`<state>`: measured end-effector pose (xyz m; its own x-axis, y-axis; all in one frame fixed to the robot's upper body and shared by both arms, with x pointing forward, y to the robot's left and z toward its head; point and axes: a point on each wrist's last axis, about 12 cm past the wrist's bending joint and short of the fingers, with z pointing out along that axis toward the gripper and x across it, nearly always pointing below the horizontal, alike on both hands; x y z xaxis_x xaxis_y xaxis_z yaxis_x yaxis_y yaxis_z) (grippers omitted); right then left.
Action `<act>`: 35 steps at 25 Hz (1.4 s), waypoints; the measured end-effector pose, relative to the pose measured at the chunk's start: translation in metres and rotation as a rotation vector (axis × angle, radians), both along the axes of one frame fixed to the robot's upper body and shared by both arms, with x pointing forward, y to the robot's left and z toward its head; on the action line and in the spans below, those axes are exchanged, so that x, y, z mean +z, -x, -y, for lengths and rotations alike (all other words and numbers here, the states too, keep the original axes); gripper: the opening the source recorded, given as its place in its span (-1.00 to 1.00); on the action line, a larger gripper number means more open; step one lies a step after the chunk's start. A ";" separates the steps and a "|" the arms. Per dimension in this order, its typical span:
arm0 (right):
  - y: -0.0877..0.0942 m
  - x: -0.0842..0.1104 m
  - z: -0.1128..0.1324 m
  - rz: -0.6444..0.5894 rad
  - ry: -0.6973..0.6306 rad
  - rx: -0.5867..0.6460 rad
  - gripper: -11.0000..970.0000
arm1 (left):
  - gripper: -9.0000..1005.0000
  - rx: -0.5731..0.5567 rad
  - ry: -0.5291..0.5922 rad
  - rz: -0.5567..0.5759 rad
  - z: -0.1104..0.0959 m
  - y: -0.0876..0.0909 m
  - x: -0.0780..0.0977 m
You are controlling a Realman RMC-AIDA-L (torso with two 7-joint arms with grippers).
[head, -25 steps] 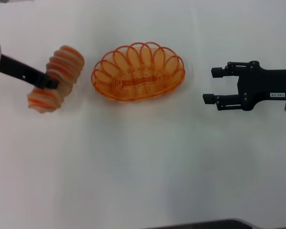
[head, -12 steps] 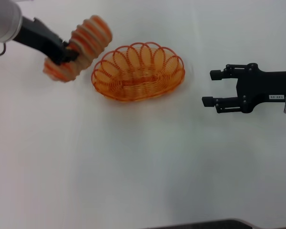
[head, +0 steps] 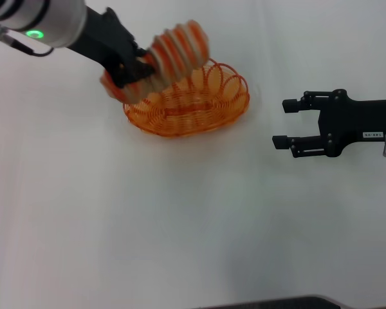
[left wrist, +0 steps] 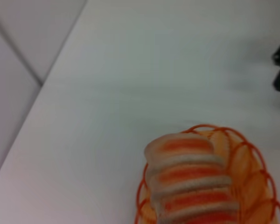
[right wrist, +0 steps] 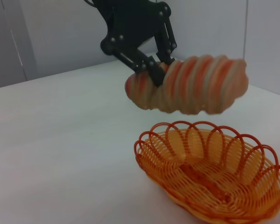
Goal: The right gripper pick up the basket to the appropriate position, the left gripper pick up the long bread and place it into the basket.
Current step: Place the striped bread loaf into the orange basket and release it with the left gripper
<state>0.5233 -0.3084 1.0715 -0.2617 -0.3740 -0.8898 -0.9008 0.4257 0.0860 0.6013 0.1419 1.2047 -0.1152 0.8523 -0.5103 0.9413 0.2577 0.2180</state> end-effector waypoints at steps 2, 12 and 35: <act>0.000 0.000 0.000 0.000 0.000 0.000 0.67 | -0.63 -0.038 -0.003 0.001 0.009 0.003 -0.001; -0.001 0.000 -0.001 0.004 0.001 0.001 0.67 | -0.64 -0.117 0.008 0.011 0.034 0.012 -0.017; -0.002 0.000 -0.002 0.003 0.001 -0.002 0.67 | -0.21 -0.018 0.055 0.004 0.034 0.009 -0.037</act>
